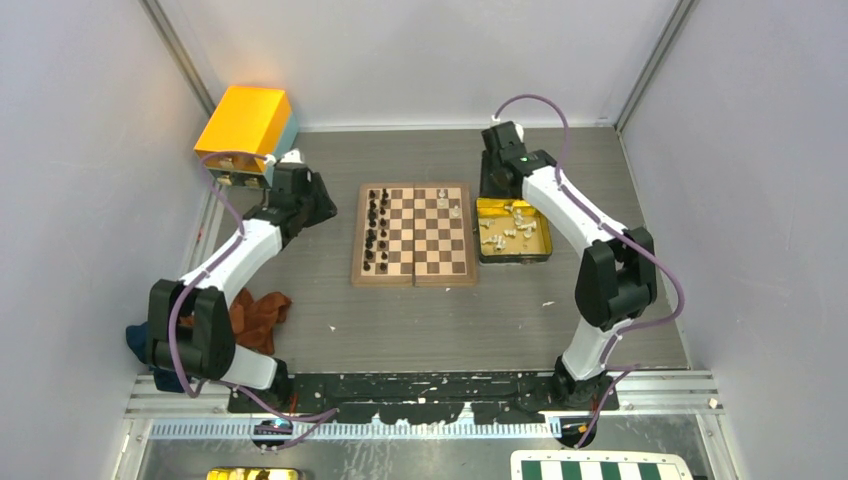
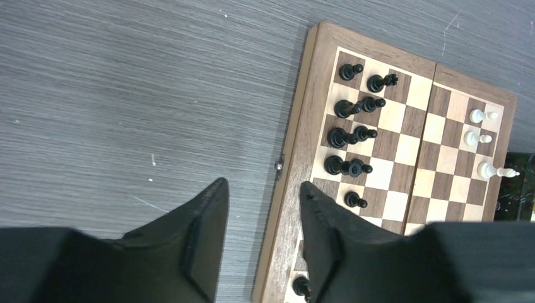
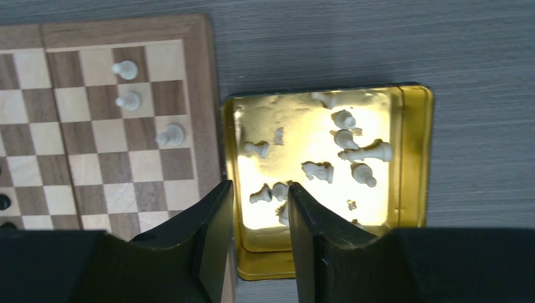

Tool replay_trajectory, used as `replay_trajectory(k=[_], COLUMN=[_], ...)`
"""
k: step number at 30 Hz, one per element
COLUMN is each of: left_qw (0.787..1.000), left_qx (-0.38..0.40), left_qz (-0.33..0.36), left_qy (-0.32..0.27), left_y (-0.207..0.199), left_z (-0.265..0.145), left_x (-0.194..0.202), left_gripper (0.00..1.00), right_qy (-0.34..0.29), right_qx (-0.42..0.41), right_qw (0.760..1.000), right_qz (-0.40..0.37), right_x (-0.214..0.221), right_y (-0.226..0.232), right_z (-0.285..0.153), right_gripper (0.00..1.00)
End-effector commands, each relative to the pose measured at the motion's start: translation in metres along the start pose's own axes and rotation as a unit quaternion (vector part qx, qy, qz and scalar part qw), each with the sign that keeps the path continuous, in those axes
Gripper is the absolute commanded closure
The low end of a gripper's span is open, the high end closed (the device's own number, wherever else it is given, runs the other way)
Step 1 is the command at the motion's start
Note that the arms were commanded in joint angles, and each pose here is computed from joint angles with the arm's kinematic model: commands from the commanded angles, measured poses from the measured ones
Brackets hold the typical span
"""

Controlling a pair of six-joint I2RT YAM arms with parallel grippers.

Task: Set up the chess pieces on the board
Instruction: Pick up the chess piece from the storage box.

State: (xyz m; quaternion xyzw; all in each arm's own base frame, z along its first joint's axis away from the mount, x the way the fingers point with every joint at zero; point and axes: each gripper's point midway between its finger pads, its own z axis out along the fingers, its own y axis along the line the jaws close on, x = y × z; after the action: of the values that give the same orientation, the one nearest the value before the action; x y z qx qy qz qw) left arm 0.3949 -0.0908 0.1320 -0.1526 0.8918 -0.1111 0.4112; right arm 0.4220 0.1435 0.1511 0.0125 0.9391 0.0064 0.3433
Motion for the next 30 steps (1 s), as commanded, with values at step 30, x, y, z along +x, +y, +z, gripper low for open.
replay_trajectory(k=[30], left_qw=[0.998], left_qx=[0.035], left_qz=[-0.027], left_qy=[-0.052], left_y=[-0.015], left_z=[-0.032], left_x=[-0.047], left_gripper=[0.32], right_qy=[0.046], right_qx=[0.076], right_qw=[0.992], right_qz=[0.094], right_x=[0.026], right_y=[-0.085], right_z=[0.061], right_gripper=[0.53])
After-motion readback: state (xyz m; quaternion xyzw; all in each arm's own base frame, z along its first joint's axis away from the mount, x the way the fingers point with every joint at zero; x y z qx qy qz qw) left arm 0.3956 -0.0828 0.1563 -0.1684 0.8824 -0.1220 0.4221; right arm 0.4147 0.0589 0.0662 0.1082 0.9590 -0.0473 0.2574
